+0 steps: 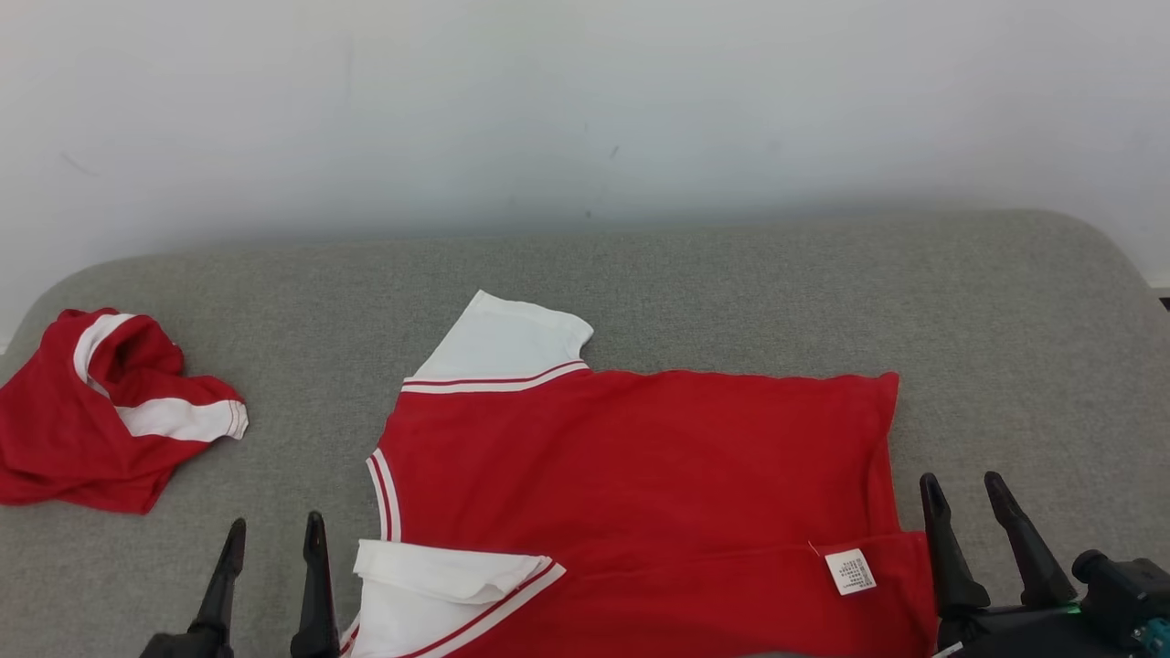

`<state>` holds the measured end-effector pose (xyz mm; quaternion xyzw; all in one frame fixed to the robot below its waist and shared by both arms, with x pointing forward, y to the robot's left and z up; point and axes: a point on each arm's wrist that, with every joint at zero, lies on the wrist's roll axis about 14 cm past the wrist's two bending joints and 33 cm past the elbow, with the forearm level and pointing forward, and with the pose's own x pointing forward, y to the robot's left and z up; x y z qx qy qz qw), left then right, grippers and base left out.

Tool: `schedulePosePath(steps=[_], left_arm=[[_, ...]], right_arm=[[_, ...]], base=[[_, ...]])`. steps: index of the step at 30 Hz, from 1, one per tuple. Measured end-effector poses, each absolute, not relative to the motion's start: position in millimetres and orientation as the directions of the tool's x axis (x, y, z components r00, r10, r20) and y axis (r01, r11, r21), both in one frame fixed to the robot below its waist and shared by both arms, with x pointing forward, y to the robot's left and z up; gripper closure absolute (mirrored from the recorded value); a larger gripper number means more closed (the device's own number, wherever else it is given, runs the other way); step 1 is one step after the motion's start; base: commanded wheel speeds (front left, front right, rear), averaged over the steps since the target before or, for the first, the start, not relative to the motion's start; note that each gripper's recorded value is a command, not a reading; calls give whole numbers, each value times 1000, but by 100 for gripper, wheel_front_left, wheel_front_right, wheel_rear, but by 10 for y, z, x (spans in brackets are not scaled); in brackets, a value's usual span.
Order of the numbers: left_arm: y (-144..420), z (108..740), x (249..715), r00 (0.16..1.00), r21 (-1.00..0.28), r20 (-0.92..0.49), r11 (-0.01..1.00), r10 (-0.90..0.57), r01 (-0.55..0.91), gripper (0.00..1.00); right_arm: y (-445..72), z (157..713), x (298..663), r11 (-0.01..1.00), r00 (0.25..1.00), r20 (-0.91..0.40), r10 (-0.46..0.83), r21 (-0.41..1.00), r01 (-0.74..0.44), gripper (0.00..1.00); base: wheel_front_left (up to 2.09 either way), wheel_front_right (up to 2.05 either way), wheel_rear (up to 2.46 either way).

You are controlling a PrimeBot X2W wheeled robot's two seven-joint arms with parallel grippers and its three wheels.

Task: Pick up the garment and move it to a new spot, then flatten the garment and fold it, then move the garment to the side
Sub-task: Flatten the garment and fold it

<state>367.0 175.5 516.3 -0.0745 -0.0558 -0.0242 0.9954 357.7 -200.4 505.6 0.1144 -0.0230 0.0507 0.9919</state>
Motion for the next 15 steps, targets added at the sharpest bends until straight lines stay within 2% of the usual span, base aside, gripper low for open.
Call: schedulePosePath(steps=[8,15], left_arm=[[1598,5286,3717,981,-74,152,988,-122,134,0],[1651,5291,3720,982,-74,153,989,-114,127,0]], right_arm=[[-1991,5132,3558,977,991,94,91,186,-108,0],[-2068,5136,3523,978,993,102,50,196,-70,0]], base=[[0,0,0],[0,0,0]])
